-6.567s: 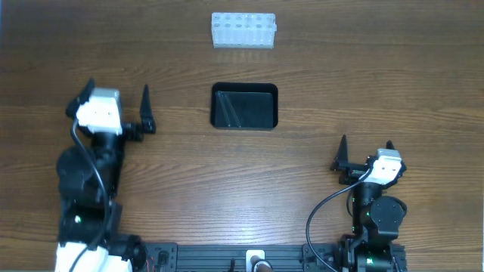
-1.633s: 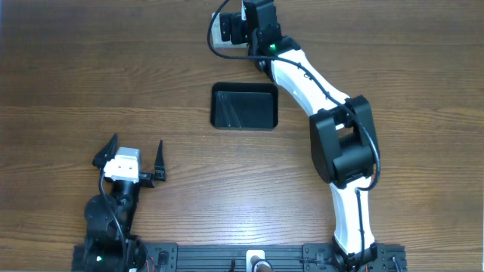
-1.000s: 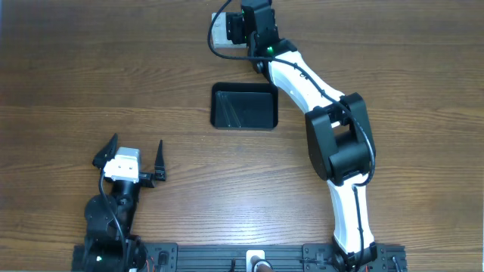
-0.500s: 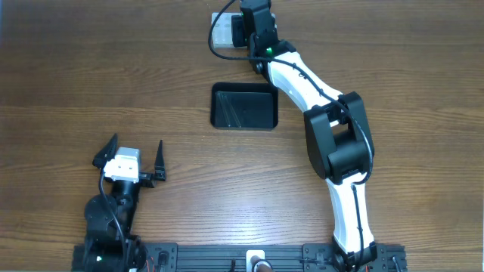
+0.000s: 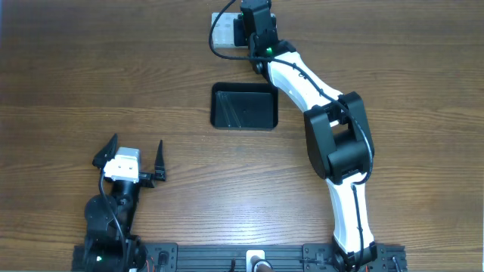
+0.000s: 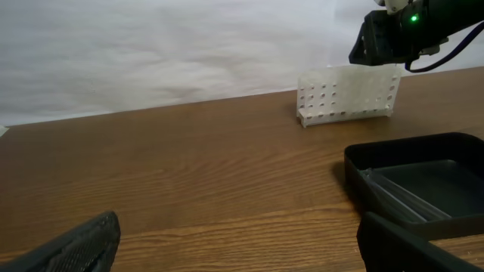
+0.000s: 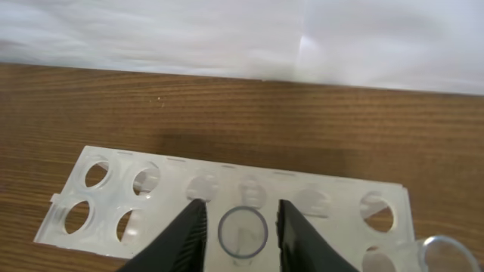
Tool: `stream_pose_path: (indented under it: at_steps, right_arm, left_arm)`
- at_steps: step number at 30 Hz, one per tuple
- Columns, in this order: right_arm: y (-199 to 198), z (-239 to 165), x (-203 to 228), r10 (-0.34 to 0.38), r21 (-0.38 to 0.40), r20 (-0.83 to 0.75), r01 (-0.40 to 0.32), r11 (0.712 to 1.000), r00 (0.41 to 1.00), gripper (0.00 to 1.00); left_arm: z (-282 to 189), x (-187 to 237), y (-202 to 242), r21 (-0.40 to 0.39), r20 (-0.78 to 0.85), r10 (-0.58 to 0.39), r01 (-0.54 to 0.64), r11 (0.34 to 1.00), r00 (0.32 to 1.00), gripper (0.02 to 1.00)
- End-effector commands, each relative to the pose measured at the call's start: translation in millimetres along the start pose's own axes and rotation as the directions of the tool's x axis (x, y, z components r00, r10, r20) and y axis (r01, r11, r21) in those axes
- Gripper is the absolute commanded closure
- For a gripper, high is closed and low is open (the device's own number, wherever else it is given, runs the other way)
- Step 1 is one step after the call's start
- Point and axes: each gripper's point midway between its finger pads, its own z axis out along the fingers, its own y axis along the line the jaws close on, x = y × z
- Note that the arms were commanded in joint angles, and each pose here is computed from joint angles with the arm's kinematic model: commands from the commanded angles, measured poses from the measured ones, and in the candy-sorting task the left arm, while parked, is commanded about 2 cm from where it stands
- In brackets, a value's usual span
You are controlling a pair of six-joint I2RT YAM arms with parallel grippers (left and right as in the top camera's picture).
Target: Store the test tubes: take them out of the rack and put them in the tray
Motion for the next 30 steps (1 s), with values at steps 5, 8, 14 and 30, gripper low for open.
stream_pose_path:
  at_steps: [5, 8, 14, 30]
  right_arm:
    - [4.4, 2.3, -3.9, 0.0, 0.006, 0.016, 0.0, 1.0, 1.0, 0.79]
    - [5.8, 2.1, -3.8, -0.005, 0.006, 0.017, 0.005, 1.0, 1.0, 0.838]
    - [6.0, 2.0, -4.2, -0.005, 0.006, 0.019, 0.005, 1.0, 1.0, 0.873]
    - [11.1, -27.2, -53.4, -0.016, -0.013, 0.116, 0.017, 1.0, 0.993, 0.936]
  left_arm:
    - [-0.2, 0.9, -1.3, 0.01, 0.003, 0.007, -0.007, 1.0, 1.0, 0.018]
    - [-0.2, 1.0, -1.3, 0.01, 0.002, 0.007, -0.007, 1.0, 1.0, 0.02]
    - [-0.2, 1.0, -1.3, 0.01, 0.002, 0.007, -0.007, 1.0, 1.0, 0.018]
    - [-0.2, 0.9, -1.3, 0.01, 0.003, 0.007, -0.007, 1.0, 1.0, 0.018]
